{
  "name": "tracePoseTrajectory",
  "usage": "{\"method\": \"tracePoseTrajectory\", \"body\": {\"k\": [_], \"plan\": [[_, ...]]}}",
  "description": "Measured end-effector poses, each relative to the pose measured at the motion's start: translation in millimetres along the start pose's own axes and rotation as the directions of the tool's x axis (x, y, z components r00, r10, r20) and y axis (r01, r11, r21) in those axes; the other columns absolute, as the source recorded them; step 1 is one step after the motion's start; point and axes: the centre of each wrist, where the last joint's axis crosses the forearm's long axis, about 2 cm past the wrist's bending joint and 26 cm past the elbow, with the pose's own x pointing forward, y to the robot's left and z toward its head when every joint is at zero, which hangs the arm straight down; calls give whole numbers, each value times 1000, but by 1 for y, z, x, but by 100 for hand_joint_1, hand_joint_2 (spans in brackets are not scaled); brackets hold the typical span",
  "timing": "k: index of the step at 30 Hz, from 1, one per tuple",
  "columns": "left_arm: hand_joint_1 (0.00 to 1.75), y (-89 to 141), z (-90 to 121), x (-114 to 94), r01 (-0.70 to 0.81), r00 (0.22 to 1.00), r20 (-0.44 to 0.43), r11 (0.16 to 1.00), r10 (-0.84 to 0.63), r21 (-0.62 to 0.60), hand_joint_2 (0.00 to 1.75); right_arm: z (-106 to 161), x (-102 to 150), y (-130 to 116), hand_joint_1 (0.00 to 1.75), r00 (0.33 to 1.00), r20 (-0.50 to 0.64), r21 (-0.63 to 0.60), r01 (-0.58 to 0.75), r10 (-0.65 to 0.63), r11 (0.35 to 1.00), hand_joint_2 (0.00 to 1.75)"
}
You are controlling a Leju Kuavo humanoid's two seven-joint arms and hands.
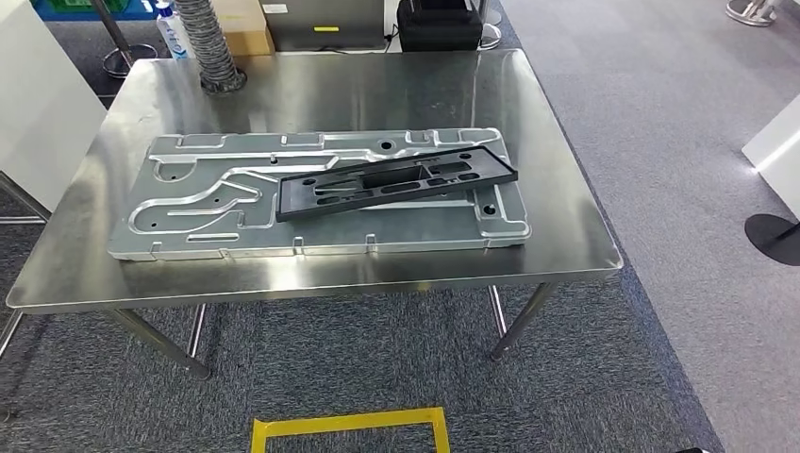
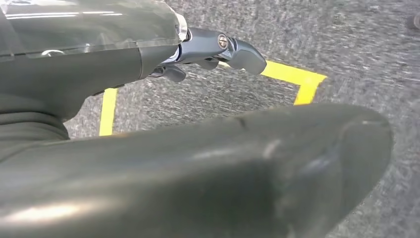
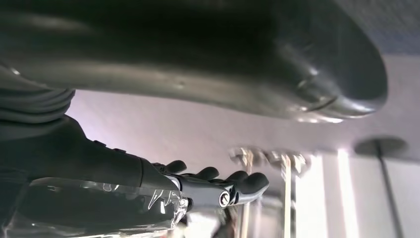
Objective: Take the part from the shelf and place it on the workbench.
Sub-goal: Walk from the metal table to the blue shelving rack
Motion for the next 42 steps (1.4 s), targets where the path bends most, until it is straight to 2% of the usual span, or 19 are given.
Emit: {"method": "tracePoseTrajectory", "body": {"k": [2,7,9,11,14,19,25,35,42], "plan": [[0,-1,-1,1,0,1000,0,1000,0,-2,0,11,0,20,0,995,-87,87,46,-39,995,0],[0,-2,1,-2,14,1000,-15,1000,-14,-14,0,32,8,48,0,956,-293,295,109,-19,949,0],[0,-3,1,-2,22,999,-24,999,-23,-26,0,46,16,64,0,920,-392,411,183,-8,893,0],[0,-5,1,-2,32,999,-35,999,-34,-41,0,60,25,79,0,877,-480,514,290,-9,807,0],[0,-9,0,0,52,997,-46,997,-55,-60,0,77,39,95,0,829,-559,602,412,-8,684,0],[0,-17,-1,1,68,996,-45,994,-72,-84,0,92,57,110,0,808,-589,661,487,-8,571,0],[0,-25,0,-1,89,995,-43,991,-94,-101,0,110,80,124,0,828,-561,735,504,-13,454,0],[0,-25,1,-2,142,988,-44,981,-149,-133,0,124,113,138,0,850,-521,777,511,-79,368,0],[0,-14,1,-2,187,980,-45,973,-195,-138,0,140,127,146,0,860,-509,819,483,6,310,0]]}}
